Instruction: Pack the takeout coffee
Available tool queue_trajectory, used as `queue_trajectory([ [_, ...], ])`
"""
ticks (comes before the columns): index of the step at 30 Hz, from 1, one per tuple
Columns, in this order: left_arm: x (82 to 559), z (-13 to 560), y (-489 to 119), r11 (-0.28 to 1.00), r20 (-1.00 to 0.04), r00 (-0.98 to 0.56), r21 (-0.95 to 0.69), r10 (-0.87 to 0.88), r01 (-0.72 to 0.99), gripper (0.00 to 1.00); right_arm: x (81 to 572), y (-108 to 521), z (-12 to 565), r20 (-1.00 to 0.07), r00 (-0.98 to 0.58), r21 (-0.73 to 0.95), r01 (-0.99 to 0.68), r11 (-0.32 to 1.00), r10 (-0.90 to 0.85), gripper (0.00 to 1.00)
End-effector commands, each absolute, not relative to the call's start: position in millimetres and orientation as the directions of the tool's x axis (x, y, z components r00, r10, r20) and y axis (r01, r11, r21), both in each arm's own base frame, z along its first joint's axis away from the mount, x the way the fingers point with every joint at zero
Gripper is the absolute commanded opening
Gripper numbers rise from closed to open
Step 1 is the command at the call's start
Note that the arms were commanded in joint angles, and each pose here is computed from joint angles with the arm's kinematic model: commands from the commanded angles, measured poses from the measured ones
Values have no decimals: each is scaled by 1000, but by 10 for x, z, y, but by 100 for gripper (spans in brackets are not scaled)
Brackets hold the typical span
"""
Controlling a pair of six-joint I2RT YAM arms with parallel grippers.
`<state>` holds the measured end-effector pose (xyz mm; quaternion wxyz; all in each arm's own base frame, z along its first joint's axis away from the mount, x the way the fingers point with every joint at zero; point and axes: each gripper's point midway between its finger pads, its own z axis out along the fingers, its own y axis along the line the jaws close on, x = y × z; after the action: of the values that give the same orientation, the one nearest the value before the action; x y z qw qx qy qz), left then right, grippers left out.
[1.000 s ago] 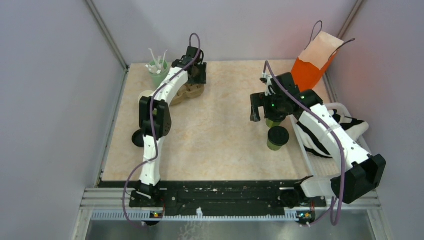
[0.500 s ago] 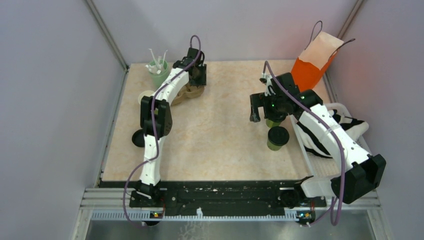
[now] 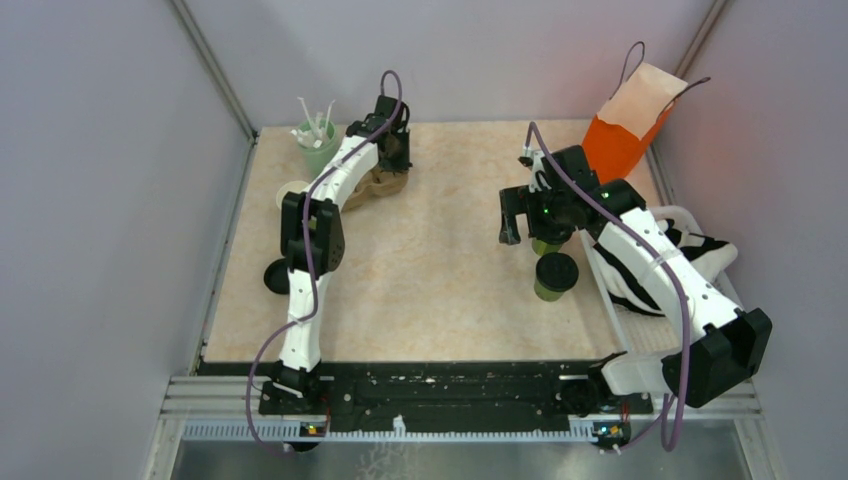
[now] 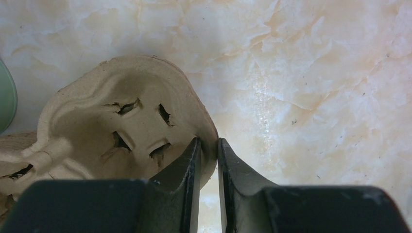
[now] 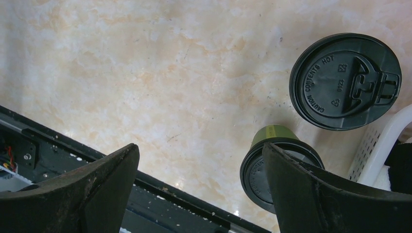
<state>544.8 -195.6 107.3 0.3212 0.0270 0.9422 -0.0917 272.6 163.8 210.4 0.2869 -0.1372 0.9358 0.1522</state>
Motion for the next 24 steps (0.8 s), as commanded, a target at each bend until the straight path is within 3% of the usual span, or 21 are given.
queue_trajectory([
  [1,5531,1401,-2001,976,-667,-744,-177,-26,125,21,2775,1651,2226,-624,-764,212,-366,906,-163,96],
  [12,5516,1675,-1986,975,-694,-719,-180,-33,129,0,2774,1644,2229,-626,-762,208,-366,907,-164,96],
  [24,5434,2072,-2045,979,-766,-642,-114,22,170,0,2773,1643,2245,-635,-755,207,-369,906,-163,96],
])
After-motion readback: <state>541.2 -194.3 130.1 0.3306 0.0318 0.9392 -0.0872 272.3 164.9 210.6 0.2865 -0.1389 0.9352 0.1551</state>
